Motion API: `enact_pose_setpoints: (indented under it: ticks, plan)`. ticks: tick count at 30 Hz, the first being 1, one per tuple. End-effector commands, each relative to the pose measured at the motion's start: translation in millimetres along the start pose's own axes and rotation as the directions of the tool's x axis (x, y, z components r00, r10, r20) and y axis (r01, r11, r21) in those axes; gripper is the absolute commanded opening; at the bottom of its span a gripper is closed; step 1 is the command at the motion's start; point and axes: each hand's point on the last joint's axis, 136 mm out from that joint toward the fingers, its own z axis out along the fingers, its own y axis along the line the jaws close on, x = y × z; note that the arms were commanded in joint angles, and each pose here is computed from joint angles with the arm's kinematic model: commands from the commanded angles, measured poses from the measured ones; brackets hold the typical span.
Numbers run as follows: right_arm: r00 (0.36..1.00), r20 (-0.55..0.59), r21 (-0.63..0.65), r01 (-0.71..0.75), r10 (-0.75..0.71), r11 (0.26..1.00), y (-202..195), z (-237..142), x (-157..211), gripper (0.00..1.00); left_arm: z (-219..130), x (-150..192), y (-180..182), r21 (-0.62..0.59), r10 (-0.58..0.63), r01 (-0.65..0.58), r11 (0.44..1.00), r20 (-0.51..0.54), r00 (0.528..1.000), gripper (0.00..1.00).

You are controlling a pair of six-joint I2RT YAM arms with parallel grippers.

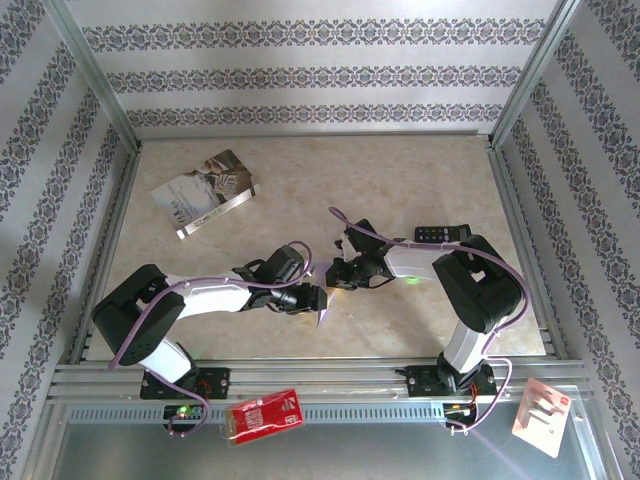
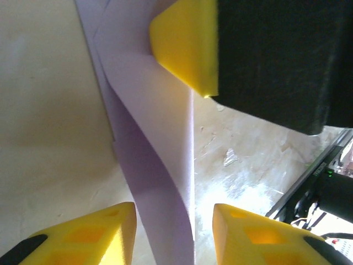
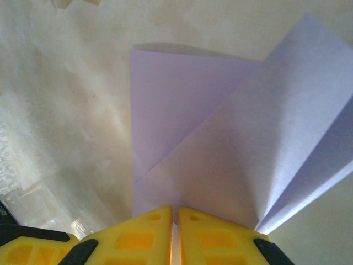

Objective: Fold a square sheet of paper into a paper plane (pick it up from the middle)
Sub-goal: Fold the wing for the fifth time at the center of the table.

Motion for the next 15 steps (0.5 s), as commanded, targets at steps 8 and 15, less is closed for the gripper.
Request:
enact_pose_setpoints:
  ticks: [8, 15]
  plan:
    - [1.000, -0.013, 0.034, 0.007, -0.007, 0.999, -7.5, 3.6, 0.7, 0.14, 10.2, 16.7, 22.8, -0.072, -0.015, 0.010, 0.997, -0.062, 0.998, 0.25]
    - [1.000, -0.013, 0.030, 0.014, -0.014, 0.999, -5.2, 3.2, -0.7, 0.14, 11.2, 26.3, 34.7, -0.095, -0.040, 0.032, 0.995, -0.078, 0.996, 0.21]
